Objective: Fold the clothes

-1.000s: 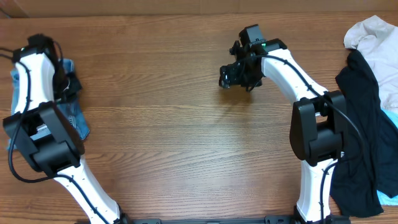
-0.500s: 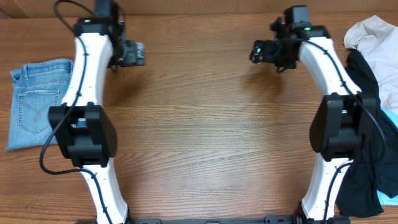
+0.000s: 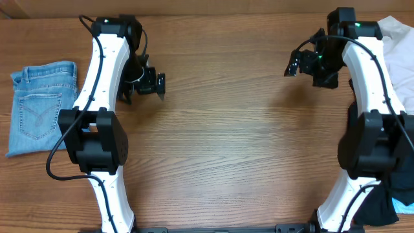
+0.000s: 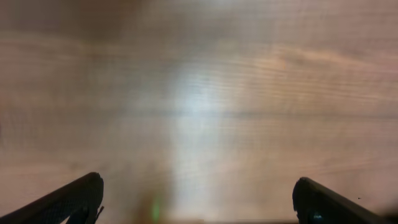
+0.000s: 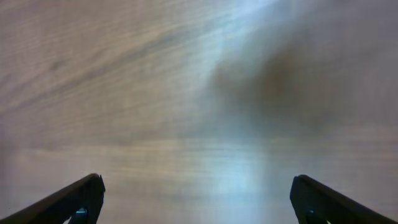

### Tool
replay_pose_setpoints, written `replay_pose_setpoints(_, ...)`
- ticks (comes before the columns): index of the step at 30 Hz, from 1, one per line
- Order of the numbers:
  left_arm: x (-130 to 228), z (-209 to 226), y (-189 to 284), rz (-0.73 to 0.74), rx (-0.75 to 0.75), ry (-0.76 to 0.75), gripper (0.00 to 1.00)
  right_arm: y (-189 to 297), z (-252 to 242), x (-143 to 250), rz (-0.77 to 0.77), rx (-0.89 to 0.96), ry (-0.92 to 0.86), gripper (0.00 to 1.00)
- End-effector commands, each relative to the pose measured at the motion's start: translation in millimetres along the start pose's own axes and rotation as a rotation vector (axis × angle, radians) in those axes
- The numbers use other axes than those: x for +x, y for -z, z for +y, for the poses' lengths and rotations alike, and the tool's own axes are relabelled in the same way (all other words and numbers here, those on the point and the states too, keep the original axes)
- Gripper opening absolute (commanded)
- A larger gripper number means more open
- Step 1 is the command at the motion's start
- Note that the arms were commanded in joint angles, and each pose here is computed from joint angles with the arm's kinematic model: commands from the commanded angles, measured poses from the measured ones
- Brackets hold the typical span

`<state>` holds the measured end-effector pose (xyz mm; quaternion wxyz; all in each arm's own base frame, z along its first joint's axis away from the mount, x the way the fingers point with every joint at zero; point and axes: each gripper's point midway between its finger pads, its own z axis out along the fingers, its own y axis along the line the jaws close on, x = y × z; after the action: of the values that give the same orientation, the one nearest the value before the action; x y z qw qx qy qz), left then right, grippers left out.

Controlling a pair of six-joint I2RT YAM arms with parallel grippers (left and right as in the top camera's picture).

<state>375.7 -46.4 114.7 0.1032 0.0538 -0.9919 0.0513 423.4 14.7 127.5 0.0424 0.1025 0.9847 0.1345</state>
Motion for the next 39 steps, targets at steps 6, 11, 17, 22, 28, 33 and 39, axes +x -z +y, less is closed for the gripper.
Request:
replay_pose_setpoints(6, 28.3, -10.3, 33.6, -0.035, 0.028, -0.003, 1.0, 61.3, 5.8, 34.9, -0.022, 0.027, -0.006, 1.0)
replay_pose_setpoints(11, 65.2, -18.0, 53.6, -0.085, 0.02, -0.042, 1.0, 83.4, 8.5, 61.2, -0.045, 0.023, 0.001, 1.0)
replay_pose_setpoints(17, 101.2, -23.3, 74.8, -0.297, 0.027, -0.095, 1.0, 94.0, 6.6, 100.1, -0.205, -0.006, 0.044, 1.0)
replay_pose_setpoints(22, 113.1, -20.9, 93.1, -0.615, 0.069, -0.101, 1.0, 100.1, 1.6, 127.4, -0.469, -0.029, 0.118, 1.0)
replay_pose_setpoints(28, 122.6, -3.3, 103.7, -0.954, 0.092, -0.078, 1.0, 121.9, 2.9, 155.1, -0.785, -0.075, 0.196, 1.0)
replay_pose_setpoints(33, 128.7, 21.7, 82.3, -0.995, -0.001, -0.027, 1.0, 132.7, 2.5, 178.2, -0.85, -0.085, 0.212, 1.0)
replay_pose_setpoints(39, 132.7, 37.0, 50.4, -0.891, -0.088, -0.009, 1.0, 121.0, -2.6, 190.6, -0.785, -0.075, 0.196, 1.0)
